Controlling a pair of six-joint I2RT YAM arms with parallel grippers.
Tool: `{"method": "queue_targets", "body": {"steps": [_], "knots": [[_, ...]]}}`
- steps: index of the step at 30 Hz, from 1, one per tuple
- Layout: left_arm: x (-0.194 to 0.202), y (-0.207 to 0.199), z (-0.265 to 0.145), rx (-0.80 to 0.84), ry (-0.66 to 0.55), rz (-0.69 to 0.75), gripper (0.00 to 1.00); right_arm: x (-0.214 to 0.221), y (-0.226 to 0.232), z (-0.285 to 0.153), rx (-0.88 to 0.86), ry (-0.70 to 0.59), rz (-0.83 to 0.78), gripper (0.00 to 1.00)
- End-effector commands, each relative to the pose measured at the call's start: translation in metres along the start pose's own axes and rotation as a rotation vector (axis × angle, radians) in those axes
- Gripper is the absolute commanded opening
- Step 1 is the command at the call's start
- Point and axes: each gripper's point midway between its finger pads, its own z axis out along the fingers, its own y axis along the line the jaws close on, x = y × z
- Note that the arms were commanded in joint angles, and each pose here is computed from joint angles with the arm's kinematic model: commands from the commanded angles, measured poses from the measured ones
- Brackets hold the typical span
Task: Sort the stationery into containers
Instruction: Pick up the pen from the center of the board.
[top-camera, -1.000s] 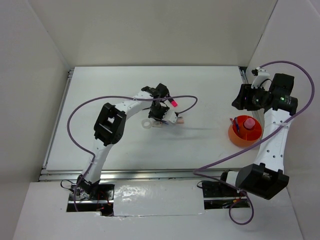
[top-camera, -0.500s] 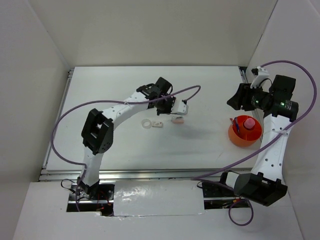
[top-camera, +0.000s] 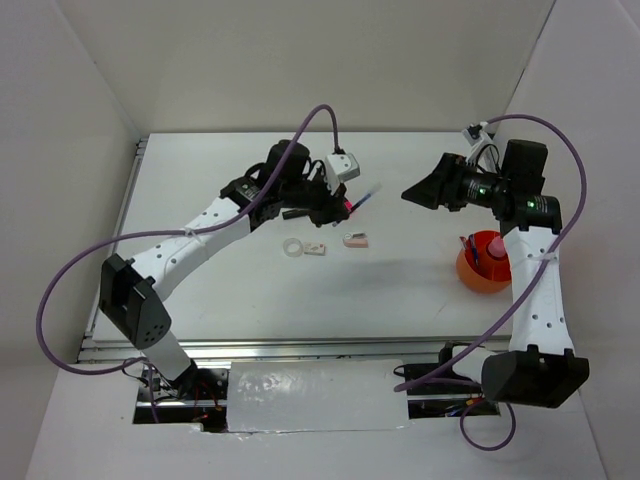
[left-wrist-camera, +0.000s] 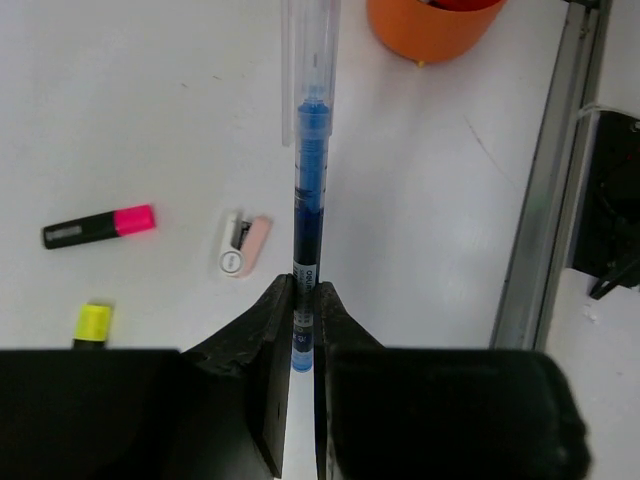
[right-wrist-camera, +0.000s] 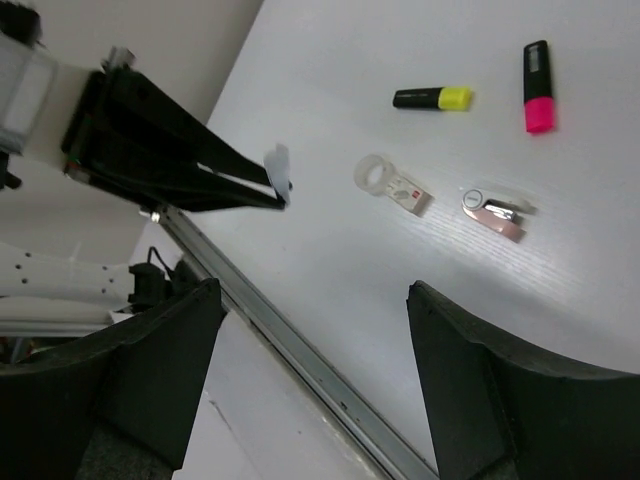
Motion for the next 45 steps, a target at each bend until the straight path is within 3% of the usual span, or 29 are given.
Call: {"method": "queue_targets", "body": {"steps": [1,7,19,26,36,43,45], "knots": [[-0.011,-0.027,0.002,0.057,-0.039,-0.040,0.00,-0.016,0.016,0.009,-0.090,-0.026,0.029,0.82],[-0.008,-0.035,0.011,0.101,-0.024,-0.058,0.00,0.000,0.021,0.025,-0.160,0.033,0.064,0.81],[-0.003,-0.049,0.024,0.142,0.012,-0.023,0.00,0.014,0.006,0.052,-0.140,0.100,0.111,0.73],[-0.006,-0.049,0.027,0.143,0.009,-0.025,0.00,0.020,-0.002,0.057,-0.114,0.112,0.114,0.52],[-0.005,-0.048,0.029,0.140,0.015,-0.025,0.00,0.044,-0.001,0.066,-0.102,0.177,0.097,0.50],[-0.003,-0.049,0.030,0.149,0.019,-0.023,0.00,0.041,-0.002,0.067,-0.096,0.171,0.087,0.23],[-0.001,-0.049,0.030,0.151,0.024,-0.025,0.06,0.038,-0.003,0.067,-0.087,0.163,0.081,0.10]]}}
